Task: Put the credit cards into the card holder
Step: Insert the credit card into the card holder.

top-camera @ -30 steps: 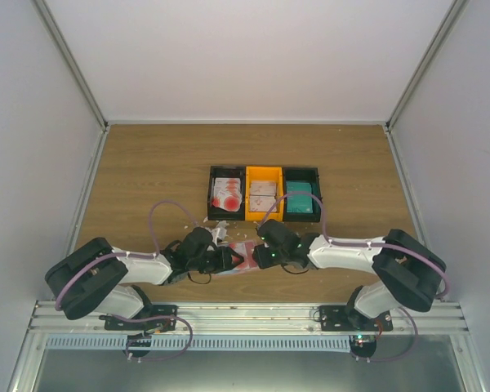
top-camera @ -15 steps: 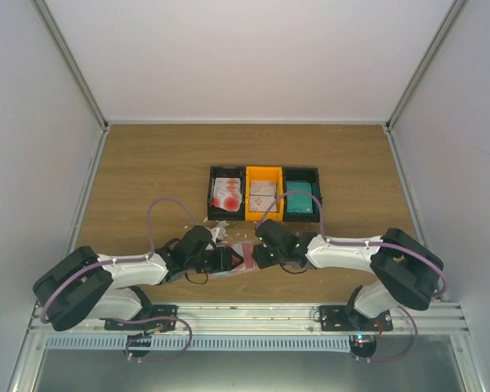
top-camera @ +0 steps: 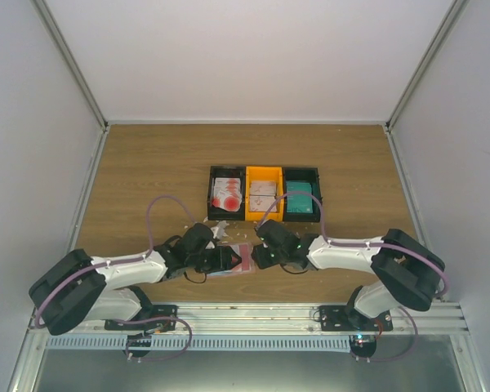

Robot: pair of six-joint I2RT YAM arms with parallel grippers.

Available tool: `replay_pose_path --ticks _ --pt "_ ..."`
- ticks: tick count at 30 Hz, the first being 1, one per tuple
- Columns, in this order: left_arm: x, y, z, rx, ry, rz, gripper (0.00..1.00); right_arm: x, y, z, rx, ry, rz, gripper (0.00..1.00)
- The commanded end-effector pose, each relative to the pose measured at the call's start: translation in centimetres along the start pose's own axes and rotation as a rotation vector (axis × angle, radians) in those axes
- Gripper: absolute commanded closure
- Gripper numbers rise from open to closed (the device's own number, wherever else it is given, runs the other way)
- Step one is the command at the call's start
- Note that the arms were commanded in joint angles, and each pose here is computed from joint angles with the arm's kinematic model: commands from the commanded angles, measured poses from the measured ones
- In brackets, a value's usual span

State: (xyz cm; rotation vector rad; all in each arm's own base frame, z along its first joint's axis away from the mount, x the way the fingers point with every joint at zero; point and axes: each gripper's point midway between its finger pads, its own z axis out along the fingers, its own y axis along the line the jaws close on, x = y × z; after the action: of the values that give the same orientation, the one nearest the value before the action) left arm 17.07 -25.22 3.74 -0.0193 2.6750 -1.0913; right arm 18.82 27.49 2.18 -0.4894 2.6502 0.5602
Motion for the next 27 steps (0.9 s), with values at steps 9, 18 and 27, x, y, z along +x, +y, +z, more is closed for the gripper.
replay_pose_path --ticks 9,18,27 --pt "1.6 2.0 -1.3 -0.127 0.089 0.038 0.2 1.5 -0.2 -0.3 -0.02 0.033 0.012 0.62" --pt "1.3 1.5 -2.3 -0.183 0.128 0.085 0.04 1.5 0.1 -0.8 -0.052 0.011 0.022 0.58" --pt "0.6 2.2 -3.8 -0.275 0.11 0.094 0.01 1.0 0.4 -1.3 -0.071 -0.022 0.038 0.54"
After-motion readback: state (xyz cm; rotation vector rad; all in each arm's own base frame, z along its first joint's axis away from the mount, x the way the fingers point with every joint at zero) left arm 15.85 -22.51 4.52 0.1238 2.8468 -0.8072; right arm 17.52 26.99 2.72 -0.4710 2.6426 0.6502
